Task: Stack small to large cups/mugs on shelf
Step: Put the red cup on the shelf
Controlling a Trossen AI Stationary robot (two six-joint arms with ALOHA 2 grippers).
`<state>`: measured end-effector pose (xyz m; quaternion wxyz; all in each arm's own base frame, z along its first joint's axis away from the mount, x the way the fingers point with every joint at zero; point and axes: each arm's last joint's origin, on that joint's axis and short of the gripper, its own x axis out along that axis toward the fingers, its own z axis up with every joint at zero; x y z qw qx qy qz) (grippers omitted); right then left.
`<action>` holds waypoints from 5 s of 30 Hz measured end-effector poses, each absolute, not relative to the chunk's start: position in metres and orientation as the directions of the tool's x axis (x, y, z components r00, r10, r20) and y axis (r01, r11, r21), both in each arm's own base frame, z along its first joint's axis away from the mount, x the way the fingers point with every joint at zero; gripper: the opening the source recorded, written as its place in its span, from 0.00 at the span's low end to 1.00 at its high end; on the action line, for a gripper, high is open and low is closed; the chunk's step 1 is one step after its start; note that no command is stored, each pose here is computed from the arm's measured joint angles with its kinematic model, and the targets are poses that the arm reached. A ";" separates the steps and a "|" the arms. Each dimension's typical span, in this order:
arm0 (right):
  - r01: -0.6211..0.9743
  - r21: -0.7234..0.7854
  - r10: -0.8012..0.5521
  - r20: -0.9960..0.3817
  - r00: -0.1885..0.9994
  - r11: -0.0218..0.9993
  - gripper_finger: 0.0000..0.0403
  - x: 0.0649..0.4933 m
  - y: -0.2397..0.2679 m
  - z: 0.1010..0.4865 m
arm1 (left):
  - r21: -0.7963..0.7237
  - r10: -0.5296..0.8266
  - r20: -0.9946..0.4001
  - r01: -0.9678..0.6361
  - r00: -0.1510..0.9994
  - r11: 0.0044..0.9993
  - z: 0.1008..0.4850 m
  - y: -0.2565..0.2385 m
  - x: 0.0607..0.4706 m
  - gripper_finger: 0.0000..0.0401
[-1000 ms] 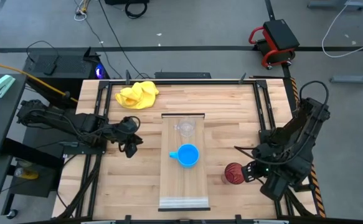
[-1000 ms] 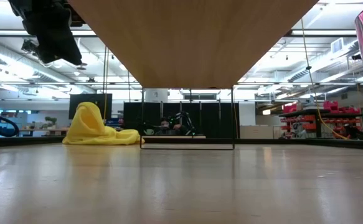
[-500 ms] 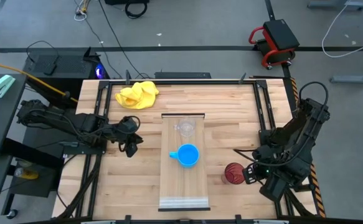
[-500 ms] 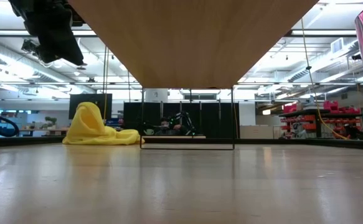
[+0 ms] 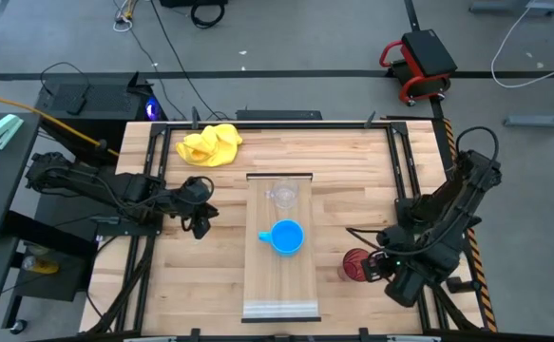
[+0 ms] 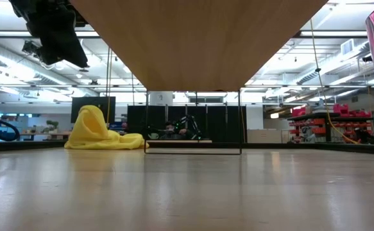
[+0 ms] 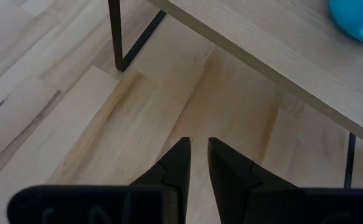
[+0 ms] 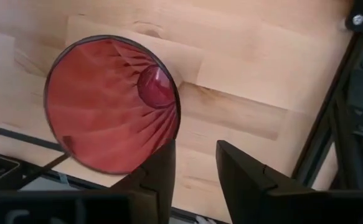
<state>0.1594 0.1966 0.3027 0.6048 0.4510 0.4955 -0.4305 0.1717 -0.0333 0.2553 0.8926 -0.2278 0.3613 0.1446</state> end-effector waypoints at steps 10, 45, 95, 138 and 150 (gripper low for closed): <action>0.972 0.114 -0.083 -0.988 0.133 0.203 0.32 0.171 0.189 0.289 | -0.304 0.093 -0.711 -0.424 0.697 0.853 0.255 -0.033 0.172 0.15; 0.966 0.096 -0.055 -0.992 0.112 0.241 0.24 0.184 0.178 0.265 | -0.302 0.093 -0.711 -0.422 0.697 0.854 0.255 -0.033 0.172 0.14; 0.887 0.320 0.177 -0.945 0.275 0.334 0.01 0.175 0.168 0.411 | -0.296 0.108 -0.708 -0.433 0.698 0.851 0.255 -0.033 0.172 0.09; 0.294 0.385 0.162 -0.804 0.572 0.875 0.01 0.280 0.173 0.452 | -0.340 0.134 -0.703 -0.495 0.699 0.799 0.256 -0.032 0.172 0.03; 0.178 0.264 0.158 -0.875 0.457 0.948 0.01 0.293 0.181 0.430 | -0.351 0.134 -0.703 -0.505 0.698 0.788 0.256 -0.032 0.172 0.04</action>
